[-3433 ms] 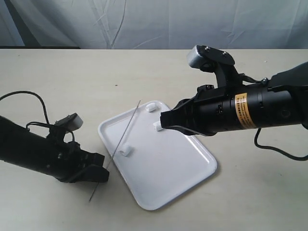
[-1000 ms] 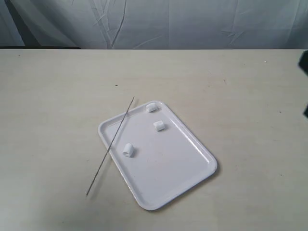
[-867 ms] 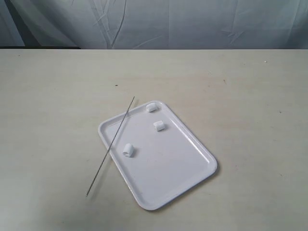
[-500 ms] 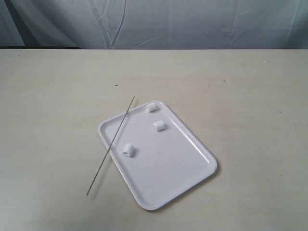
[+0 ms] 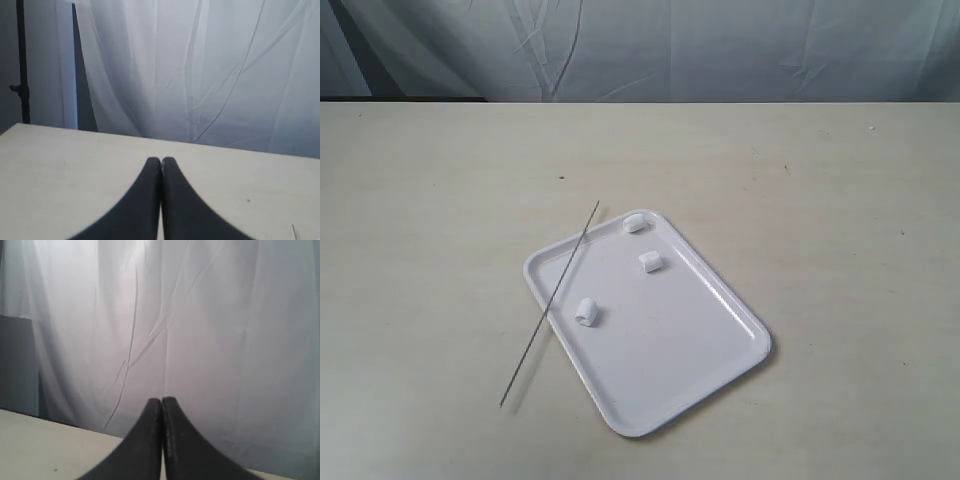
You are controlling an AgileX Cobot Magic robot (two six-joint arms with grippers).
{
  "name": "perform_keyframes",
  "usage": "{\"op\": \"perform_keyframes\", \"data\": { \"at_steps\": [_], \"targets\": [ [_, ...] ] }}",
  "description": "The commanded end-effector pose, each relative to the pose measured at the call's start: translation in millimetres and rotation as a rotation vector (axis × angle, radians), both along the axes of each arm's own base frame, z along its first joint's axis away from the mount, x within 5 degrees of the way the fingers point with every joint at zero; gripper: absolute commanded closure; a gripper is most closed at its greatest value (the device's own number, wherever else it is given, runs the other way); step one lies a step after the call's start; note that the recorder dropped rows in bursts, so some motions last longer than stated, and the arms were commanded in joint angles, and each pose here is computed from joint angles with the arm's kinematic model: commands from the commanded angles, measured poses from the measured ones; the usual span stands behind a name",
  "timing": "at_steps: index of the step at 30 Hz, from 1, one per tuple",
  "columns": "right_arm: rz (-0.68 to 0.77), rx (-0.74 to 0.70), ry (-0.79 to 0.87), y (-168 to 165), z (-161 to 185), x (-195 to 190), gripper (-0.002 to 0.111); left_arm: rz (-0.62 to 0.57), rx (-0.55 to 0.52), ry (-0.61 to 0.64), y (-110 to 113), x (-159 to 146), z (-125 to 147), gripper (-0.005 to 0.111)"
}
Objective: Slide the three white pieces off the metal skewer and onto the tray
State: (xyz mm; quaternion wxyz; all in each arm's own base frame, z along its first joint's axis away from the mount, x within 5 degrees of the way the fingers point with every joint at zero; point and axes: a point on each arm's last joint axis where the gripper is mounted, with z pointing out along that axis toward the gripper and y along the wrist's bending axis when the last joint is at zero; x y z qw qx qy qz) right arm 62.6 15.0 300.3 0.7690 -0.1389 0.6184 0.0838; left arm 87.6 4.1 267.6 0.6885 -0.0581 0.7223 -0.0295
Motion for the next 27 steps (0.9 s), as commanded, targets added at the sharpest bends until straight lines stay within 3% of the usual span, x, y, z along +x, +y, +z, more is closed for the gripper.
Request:
{"op": "perform_keyframes", "data": {
  "at_steps": [1, 9, 16, 27],
  "targets": [
    [-0.121, 0.098, 0.038, -15, -4, -1, 0.109, 0.031, 0.099, -0.103, 7, -19, 3, 0.107],
    [-0.129, 0.324, 0.202, -19, -14, -1, 0.109, 0.036, 0.092, -0.113, 9, -28, -24, 0.107],
    [-0.151, 0.016, 0.117, -17, -13, -1, 0.109, -0.036, 0.113, -0.106, -1, -30, -57, 0.107],
    [-0.077, 0.01, 0.016, -4, -46, -14, 0.109, -0.108, 0.147, -0.136, -7, -31, -55, 0.107]
  ]
}}
